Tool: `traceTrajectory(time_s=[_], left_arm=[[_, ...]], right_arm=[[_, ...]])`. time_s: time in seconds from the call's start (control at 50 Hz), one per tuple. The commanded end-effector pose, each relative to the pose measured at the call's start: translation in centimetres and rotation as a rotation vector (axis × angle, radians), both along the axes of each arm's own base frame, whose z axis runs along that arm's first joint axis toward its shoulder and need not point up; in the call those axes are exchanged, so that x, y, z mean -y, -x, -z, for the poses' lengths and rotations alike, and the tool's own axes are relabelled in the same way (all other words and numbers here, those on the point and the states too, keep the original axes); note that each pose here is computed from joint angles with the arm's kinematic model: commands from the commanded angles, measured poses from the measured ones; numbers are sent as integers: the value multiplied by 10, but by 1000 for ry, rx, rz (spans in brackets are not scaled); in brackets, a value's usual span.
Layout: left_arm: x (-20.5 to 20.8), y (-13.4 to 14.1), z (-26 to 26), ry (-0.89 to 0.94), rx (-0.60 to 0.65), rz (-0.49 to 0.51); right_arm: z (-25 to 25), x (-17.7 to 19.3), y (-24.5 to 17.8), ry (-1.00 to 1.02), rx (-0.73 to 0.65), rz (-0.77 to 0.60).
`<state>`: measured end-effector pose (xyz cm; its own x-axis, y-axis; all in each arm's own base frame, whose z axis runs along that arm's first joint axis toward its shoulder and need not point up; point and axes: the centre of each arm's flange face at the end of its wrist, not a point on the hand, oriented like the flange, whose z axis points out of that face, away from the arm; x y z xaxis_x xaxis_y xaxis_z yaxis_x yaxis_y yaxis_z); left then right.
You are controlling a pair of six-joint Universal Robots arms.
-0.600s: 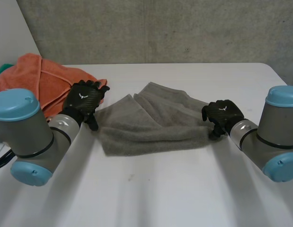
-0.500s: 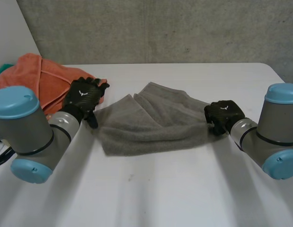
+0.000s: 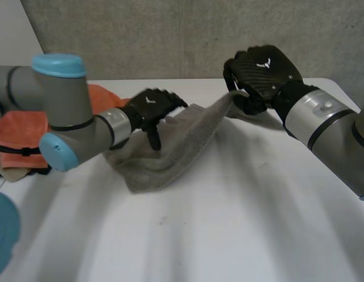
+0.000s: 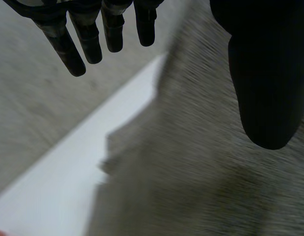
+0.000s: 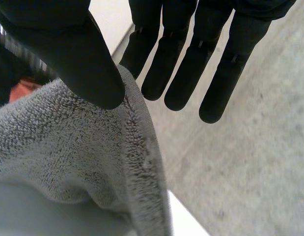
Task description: Fold the laundry.
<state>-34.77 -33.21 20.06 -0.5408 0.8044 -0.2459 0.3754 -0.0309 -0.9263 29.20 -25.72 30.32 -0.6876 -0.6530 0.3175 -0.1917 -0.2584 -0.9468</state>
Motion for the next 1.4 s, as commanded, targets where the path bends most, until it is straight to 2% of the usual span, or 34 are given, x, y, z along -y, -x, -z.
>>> traceTrajectory(time_s=[0.02, 0.26, 0.34, 0.36, 0.44, 0.5, 0.58, 0.64, 0.72, 0.94, 1.02, 1.12, 1.24, 1.34, 1.4], left_arm=[[-13, 12, 24, -79, 119, 45], [-8, 26, 31, 31, 128, 32], [14, 27, 0, 194, 60, -90], [24, 25, -19, 273, 17, -168], [41, 20, -81, 480, -160, -339], [40, 16, -126, 602, -286, -390], [27, 8, -162, 656, -339, -408], [16, 1, -170, 638, -322, -428], [0, -7, -158, 558, -255, -438], [-44, -28, -25, 176, 74, -431], [-58, -32, 16, 39, 155, -454], [-69, -36, 22, -67, 182, -468], [-75, -48, -4, -103, 200, -490], [-48, -78, -39, -36, 137, -570], [-36, -92, -48, -11, 126, -581]], right_arm=[[-15, -3, -9, 57, 37, -26], [-2, 33, -12, 41, 47, 37], [-4, 51, -17, 64, 62, 81], [-5, 55, -18, 71, 69, 94], [-20, 74, -23, 148, 114, 168], [-38, 86, -26, 248, 167, 217], [-59, 91, -32, 362, 221, 243], [-64, 84, -38, 397, 227, 225], [-48, 72, -43, 336, 168, 189], [90, 23, -36, -71, -222, 85], [128, 20, -37, -140, -288, 74], [141, 27, -37, -170, -274, 96], [122, 29, -30, -205, -190, 131], [75, 35, -5, -220, -54, 201], [65, 37, 8, -249, -19, 232]])
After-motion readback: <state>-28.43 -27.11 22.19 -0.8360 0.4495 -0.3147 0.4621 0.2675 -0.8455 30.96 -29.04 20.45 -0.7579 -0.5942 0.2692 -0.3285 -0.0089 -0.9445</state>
